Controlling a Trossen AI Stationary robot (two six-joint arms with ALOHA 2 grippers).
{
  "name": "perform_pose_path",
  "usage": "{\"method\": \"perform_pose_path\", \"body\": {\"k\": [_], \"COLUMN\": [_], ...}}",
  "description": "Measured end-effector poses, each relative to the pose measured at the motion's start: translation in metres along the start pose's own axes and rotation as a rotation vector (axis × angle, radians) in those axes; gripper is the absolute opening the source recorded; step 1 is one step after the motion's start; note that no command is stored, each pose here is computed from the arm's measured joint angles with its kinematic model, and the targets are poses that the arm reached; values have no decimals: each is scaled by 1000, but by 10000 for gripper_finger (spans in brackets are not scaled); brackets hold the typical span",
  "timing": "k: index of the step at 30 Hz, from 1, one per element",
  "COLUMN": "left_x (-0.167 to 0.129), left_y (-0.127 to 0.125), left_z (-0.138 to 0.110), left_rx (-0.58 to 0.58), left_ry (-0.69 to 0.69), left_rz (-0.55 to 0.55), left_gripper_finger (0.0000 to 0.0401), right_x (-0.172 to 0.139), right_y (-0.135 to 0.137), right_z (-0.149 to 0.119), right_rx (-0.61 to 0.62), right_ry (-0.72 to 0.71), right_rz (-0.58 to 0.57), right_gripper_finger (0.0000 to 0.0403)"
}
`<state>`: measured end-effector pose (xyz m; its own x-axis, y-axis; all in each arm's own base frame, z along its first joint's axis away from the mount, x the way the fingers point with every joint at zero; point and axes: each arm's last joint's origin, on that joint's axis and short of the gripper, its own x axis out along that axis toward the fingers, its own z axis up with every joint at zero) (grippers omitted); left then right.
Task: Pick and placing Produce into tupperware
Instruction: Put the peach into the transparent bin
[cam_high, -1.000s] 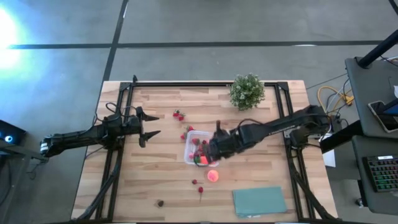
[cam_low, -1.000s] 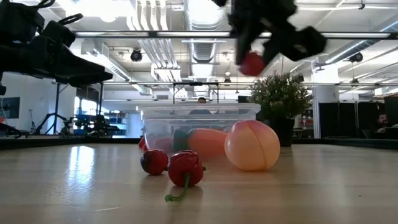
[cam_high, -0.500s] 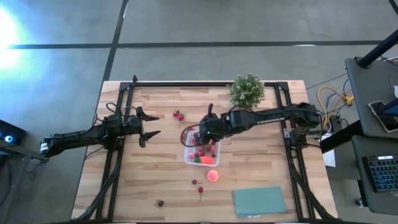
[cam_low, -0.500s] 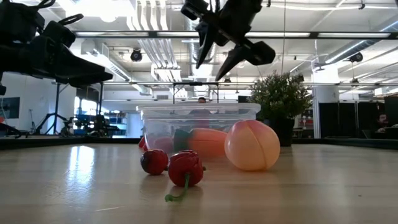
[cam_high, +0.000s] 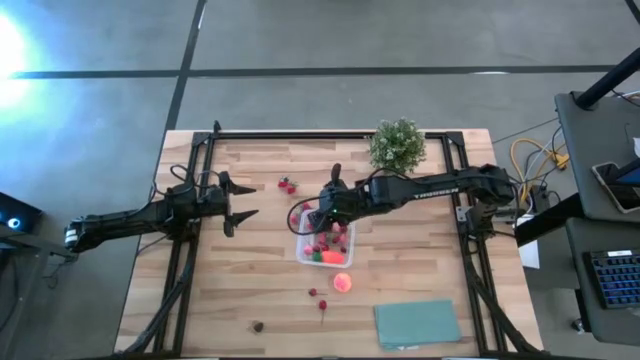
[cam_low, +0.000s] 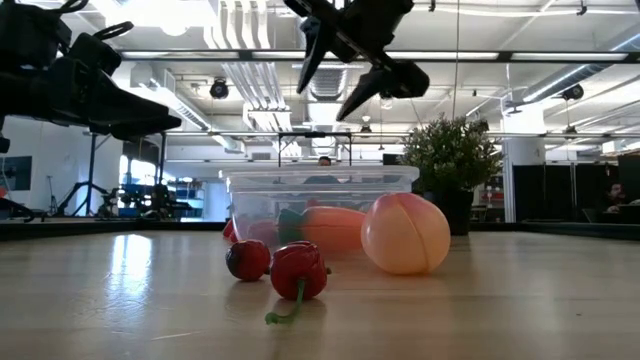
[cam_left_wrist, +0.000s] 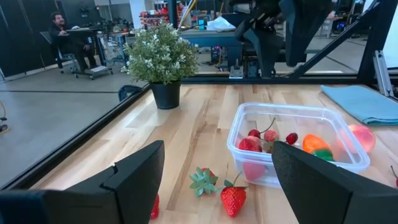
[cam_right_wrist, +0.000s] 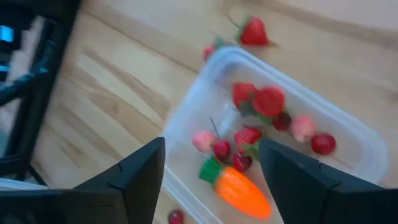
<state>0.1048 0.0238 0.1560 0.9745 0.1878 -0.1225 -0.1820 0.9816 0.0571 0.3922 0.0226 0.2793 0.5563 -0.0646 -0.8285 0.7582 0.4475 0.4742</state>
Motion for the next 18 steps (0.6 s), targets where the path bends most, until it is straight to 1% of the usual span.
{"method": "perform_pose_path", "body": {"k": [5, 13, 18], "left_x": [0, 0, 0], "left_y": [0, 0, 0], "left_z": [0, 0, 0], "left_rx": [0, 0, 0], "left_ry": [0, -1, 0], "left_rz": [0, 0, 0], "left_gripper_finger": [283, 283, 283], "right_x": [-2, 2, 3], "right_y": [7, 3, 2], "right_z": [4, 17, 21], "right_rx": [-20, 10, 2], "right_ry": [-37, -68, -63], "right_rz": [64, 63, 74], "right_gripper_finger": [220, 153, 140]}}
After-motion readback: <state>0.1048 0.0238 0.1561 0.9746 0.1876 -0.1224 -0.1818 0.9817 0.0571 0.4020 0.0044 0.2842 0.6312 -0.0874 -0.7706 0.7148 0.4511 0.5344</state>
